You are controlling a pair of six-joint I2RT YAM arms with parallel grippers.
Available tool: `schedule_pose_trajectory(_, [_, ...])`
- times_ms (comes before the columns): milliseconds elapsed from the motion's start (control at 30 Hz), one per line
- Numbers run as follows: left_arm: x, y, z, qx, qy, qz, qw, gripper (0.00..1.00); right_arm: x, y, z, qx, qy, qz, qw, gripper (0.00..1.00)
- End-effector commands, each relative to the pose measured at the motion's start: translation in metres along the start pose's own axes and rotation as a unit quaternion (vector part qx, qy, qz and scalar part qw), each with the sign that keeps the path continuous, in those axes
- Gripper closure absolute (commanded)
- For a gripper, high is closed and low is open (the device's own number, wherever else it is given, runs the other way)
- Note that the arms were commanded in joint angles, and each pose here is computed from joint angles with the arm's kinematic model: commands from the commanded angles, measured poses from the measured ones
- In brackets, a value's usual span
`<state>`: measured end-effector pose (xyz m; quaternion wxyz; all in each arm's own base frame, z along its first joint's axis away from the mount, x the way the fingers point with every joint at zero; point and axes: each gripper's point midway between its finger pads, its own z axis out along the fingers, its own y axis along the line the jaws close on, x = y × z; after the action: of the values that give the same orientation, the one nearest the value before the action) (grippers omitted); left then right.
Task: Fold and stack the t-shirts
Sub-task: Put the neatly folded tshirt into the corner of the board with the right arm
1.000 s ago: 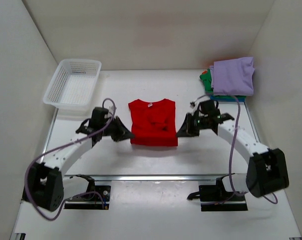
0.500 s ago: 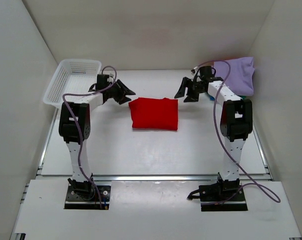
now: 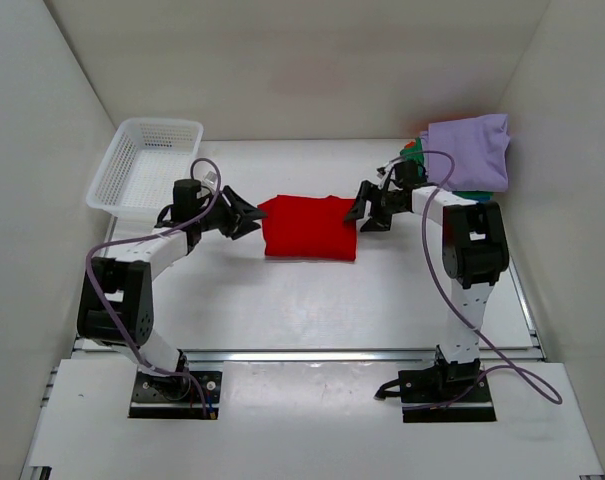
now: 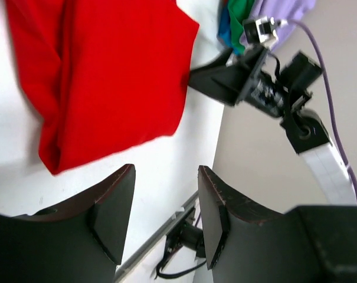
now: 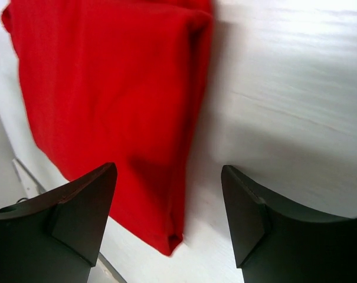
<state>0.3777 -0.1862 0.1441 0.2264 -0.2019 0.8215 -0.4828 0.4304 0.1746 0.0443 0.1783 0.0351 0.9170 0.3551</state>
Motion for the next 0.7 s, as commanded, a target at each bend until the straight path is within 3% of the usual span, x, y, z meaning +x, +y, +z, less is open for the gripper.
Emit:
schedule_pose_trajectory(0, [0.013, -0.004, -0.012, 0.02, 0.012, 0.007, 1.0, 0.43, -0.008, 0.011, 0.022, -0.029, -0.004, -0.014, 0.999, 0.3])
schedule_pose_trajectory(200, [0.009, -0.003, -0.02, 0.019, 0.002, 0.006, 1.0, 0.44, 0.008, 0.023, 0.051, -0.03, 0.049, -0.02, 0.998, 0.32])
schedule_pose_trajectory(300, [0.013, -0.001, -0.022, 0.024, 0.009, 0.004, 1.0, 0.44, 0.015, 0.021, 0.065, -0.022, 0.09, -0.023, 0.995, 0.44])
schedule_pose_trajectory(333, [0.016, 0.004, -0.022, 0.019, 0.008, -0.001, 1.0, 0.44, 0.022, 0.017, 0.064, -0.019, 0.109, -0.024, 0.994, 0.57])
schedule_pose_trajectory(367, [0.015, 0.0, -0.023, 0.023, 0.006, 0.004, 1.0, 0.44, 0.025, 0.02, 0.066, -0.024, 0.125, -0.03, 0.991, 0.82])
schedule_pose_trajectory(433, [0.016, 0.003, -0.026, 0.02, 0.004, -0.003, 1.0, 0.45, 0.022, 0.022, 0.062, -0.026, 0.135, -0.045, 0.989, 1.0])
schedule_pose_trajectory(600, [0.017, 0.003, -0.032, 0.022, 0.003, -0.001, 1.0, 0.45, -0.021, 0.014, 0.024, 0.07, 0.092, -0.145, 0.983, 1.0])
schedule_pose_trajectory(667, [0.017, 0.001, -0.034, 0.023, 0.0, 0.005, 1.0, 0.45, -0.047, -0.006, -0.001, 0.132, 0.064, -0.201, 0.969, 1.0])
